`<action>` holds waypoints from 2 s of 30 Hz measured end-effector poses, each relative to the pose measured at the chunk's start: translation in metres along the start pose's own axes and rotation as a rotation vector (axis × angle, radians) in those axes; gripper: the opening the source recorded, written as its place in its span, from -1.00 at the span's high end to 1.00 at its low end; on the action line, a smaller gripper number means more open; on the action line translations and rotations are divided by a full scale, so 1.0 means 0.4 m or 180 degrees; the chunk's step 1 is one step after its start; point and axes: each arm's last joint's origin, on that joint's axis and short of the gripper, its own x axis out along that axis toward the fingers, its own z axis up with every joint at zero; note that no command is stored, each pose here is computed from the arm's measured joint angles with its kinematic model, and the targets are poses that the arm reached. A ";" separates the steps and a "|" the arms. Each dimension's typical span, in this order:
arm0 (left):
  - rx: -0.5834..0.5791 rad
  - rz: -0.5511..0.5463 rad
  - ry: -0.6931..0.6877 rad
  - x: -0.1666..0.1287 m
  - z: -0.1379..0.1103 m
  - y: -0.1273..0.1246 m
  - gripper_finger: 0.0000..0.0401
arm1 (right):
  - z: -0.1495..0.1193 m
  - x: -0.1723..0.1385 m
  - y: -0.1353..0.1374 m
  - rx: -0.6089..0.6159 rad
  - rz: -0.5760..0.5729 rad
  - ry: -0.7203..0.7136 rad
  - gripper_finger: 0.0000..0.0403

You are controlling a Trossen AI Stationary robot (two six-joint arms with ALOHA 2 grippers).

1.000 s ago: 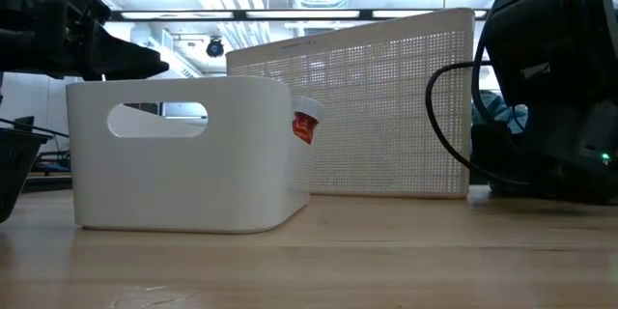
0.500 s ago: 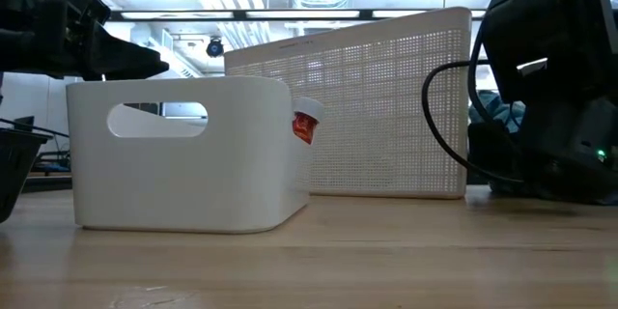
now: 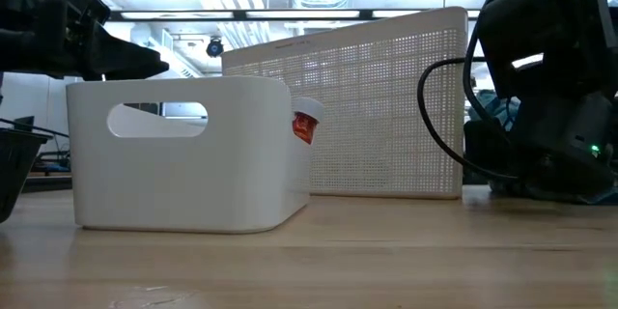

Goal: Pick & Place Medicine items
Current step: Put the blue patient gown into the big white bin

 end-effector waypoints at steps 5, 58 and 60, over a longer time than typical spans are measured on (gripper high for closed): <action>0.0000 -0.0002 0.0000 0.000 0.000 0.000 0.08 | 0.001 -0.001 0.000 -0.0003 0.0000 -0.0011 -0.96; 0.0001 0.0000 0.0000 0.000 0.000 0.000 0.08 | 0.003 -0.072 0.037 0.0109 -0.0373 0.0573 0.93; 0.0001 -0.0002 0.0000 0.000 0.000 0.000 0.08 | 0.004 -0.089 0.044 0.0145 -0.0477 0.0724 0.93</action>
